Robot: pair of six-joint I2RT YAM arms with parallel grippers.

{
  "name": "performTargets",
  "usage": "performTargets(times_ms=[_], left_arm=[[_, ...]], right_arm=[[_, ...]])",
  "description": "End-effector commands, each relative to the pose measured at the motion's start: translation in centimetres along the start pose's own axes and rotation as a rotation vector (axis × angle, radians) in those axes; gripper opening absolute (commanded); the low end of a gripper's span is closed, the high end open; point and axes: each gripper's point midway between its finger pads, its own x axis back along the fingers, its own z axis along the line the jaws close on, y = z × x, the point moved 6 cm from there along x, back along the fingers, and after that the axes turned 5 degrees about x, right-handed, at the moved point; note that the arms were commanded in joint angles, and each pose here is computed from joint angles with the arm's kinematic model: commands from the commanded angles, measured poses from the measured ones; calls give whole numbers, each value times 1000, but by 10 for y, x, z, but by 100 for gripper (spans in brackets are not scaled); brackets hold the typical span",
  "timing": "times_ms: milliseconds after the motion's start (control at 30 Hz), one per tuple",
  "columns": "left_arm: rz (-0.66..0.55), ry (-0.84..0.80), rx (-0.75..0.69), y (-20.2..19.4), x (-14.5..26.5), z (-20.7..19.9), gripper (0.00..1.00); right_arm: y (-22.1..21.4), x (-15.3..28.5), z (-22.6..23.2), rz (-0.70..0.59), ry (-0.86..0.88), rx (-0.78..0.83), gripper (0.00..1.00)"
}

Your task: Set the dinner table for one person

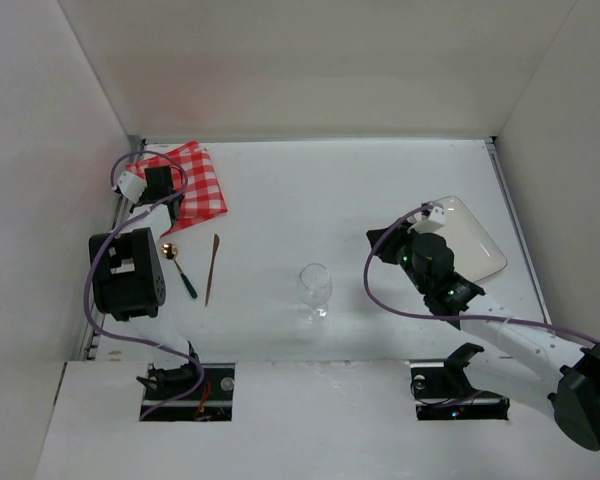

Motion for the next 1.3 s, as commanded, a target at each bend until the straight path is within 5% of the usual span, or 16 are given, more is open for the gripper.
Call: performTargets(times_ms=[0,100,200,467,667,900,1000,1100,1267], left_arm=[[16,8,9,7,-6,-10,43],[-12,-9,-5,15,-8,-23,18],[-45,-74,-61,18,2,-51,8],[-178,-337,-370,-8,54,-160,2],[-181,-637,-630,-90,103,-234,2],[-120,-957,-856,-202,150,-282,10],[-121,-1022,-886,-225,163,-292,32],[-168,-1025,-900,-218,168,-293,54],[-223,-939,-830,-162,160,-274,58]], right_arm=[[17,0,18,-51,63,-12,33],[16,-1,18,-47,62,-11,34],[15,-3,18,-40,59,-8,34],[9,-8,21,-24,59,-9,33],[13,-2,25,-65,56,-20,32],[13,0,21,-87,39,-47,32],[11,-1,20,-84,37,-48,32],[7,-6,17,-74,22,-43,39],[-1,-18,13,-60,8,-48,53]])
